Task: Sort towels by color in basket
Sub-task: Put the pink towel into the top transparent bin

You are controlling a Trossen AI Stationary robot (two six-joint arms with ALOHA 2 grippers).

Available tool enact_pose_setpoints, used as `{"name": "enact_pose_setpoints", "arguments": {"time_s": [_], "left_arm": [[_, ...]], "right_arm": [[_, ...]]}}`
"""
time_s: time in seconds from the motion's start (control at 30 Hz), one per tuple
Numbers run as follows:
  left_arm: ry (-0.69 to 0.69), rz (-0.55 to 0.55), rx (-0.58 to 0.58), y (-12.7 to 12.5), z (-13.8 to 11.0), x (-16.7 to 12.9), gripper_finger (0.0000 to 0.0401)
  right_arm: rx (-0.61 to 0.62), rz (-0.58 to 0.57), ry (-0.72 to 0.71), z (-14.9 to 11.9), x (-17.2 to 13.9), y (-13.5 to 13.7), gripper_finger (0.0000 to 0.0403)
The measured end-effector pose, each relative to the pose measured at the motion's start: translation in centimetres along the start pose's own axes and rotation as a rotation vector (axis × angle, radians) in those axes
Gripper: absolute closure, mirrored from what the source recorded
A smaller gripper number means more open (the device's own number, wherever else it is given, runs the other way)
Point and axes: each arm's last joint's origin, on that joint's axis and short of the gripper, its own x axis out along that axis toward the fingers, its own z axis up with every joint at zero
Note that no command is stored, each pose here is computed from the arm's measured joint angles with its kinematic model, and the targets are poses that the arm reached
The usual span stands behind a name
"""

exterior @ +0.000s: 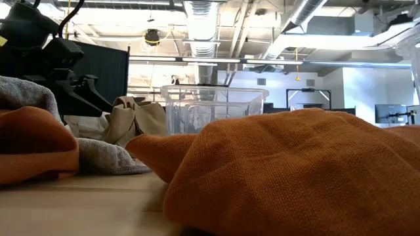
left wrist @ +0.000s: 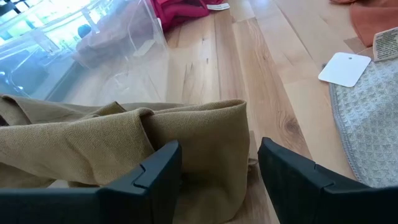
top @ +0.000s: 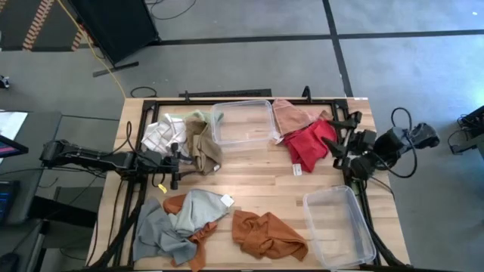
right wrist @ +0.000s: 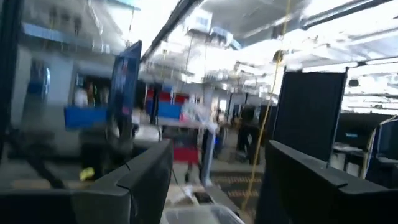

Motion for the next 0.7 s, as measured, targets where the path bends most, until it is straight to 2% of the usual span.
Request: {"name": "enact_pose_setpoints", "arguments": {"time_s": [0.17, 0.33, 0.5, 0.7], "left_arm": [[0.000, 0.000, 0.000, 0.0, 0.0, 0.0, 0.0197], [0.000, 0.000, 0.000, 0.0, 0.0, 0.0, 0.0197], [0.000, 0.000, 0.000, 0.0, 0.0, 0.0, 0.0197], [0.000, 0.000, 0.000, 0.0, 0.0, 0.0, 0.0197]], "right_arm": [[-0.078, -0.029, 0.219, 1.8, 2.3, 0.5, 0.0116], [-0.113, -0.042, 0.433, 2.1, 4.4, 1.0, 0.0116], [-0.143, -0.089, 0.666, 0.8, 5.9, 1.3, 0.0116], [-0.224, -0.191, 0.980, -2.7, 6.6, 1.0, 0.0116]]}}
